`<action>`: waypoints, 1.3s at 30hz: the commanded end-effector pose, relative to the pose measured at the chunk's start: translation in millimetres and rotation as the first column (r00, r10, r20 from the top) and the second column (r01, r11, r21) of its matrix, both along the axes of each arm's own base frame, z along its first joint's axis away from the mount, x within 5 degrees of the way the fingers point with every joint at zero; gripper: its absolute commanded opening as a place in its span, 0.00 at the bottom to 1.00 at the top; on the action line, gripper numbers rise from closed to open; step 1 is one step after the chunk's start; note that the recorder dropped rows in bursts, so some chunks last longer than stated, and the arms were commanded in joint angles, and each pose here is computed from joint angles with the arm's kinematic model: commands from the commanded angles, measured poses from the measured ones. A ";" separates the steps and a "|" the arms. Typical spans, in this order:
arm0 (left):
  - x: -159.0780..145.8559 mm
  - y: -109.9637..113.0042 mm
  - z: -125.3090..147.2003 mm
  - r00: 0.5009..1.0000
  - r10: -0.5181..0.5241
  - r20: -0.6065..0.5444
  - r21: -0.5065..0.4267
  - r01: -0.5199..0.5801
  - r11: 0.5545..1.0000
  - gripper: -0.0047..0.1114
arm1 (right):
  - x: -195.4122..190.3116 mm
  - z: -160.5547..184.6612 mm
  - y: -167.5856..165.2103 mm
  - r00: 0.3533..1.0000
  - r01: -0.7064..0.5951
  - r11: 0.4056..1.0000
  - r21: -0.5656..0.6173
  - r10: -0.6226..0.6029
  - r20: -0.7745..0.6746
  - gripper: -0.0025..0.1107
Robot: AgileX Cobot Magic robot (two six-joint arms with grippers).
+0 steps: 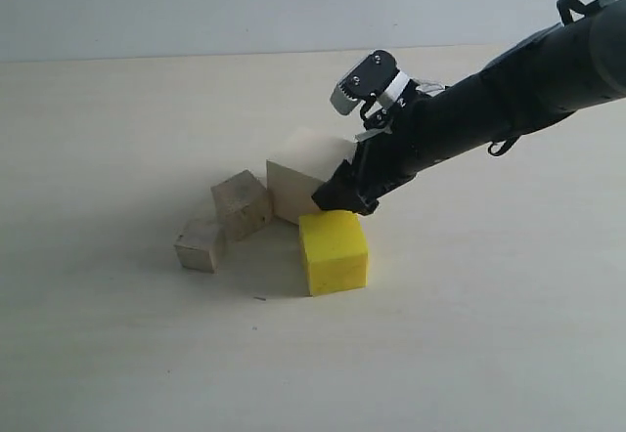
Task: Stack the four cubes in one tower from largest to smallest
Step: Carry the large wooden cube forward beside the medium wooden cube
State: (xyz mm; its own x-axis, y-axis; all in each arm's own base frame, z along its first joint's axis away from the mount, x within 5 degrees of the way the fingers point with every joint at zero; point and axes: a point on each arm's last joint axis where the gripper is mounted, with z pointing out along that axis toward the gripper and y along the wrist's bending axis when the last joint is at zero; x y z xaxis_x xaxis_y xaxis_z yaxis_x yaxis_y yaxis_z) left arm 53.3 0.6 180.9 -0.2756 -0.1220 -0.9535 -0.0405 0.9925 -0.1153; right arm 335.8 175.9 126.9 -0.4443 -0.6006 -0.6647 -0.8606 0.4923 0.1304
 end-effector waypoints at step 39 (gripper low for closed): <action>-0.2 0.2 0.0 1.000 0.000 0.010 0.010 0.000 1.000 0.04 | 51.6 -30.5 23.1 0.861 -0.472 0.865 -0.169 0.494 0.119 0.02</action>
